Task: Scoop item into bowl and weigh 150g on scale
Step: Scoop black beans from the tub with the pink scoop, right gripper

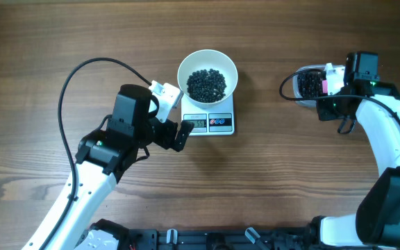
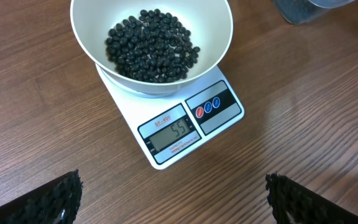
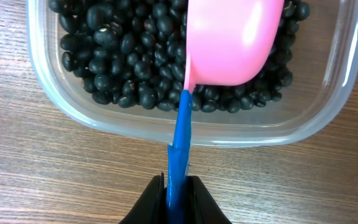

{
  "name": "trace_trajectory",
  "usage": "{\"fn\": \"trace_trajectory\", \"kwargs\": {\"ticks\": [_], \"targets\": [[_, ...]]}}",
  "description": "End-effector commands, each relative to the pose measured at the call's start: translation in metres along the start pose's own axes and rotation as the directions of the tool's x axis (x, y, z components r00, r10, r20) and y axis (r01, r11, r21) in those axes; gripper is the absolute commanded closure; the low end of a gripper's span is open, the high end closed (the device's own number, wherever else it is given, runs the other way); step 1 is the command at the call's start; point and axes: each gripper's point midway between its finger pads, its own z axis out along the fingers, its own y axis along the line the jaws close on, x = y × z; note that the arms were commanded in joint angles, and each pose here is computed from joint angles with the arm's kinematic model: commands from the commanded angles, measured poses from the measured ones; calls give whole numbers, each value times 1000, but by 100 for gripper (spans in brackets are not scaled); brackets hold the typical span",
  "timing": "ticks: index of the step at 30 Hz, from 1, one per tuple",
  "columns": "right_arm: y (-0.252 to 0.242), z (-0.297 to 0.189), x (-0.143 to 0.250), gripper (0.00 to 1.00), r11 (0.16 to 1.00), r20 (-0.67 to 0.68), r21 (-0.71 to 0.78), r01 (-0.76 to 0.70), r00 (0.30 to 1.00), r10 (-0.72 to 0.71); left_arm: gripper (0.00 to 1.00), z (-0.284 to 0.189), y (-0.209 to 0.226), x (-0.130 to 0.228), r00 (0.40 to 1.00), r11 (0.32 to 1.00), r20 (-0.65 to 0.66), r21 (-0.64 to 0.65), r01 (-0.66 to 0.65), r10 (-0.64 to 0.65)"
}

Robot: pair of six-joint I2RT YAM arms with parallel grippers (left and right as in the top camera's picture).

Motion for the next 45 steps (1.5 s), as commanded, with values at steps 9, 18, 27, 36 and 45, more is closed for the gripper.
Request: {"fn": "trace_trajectory", "kwargs": {"ticks": [9,18,27,36,45], "targets": [[27,6,8,96,989,-21,-150,-11,1000,8,0,3,-2,3,1000,1000,-13,12,-11,11],[31,6,13,96,986,-42,-166,-15,999,8,0,3,-2,3,1000,1000,-13,11,-11,11],[41,4,14,96,974,-43,-226,-22,999,12,0,3,-2,3,1000,1000,-13,12,-11,11],[45,2,13,96,966,-44,-252,-50,998,40,0,3,-2,3,1000,1000,-13,12,-11,11],[38,2,17,96,962,-64,-252,-108,993,94,0,3,-2,3,1000,1000,-13,12,-11,11]]}}
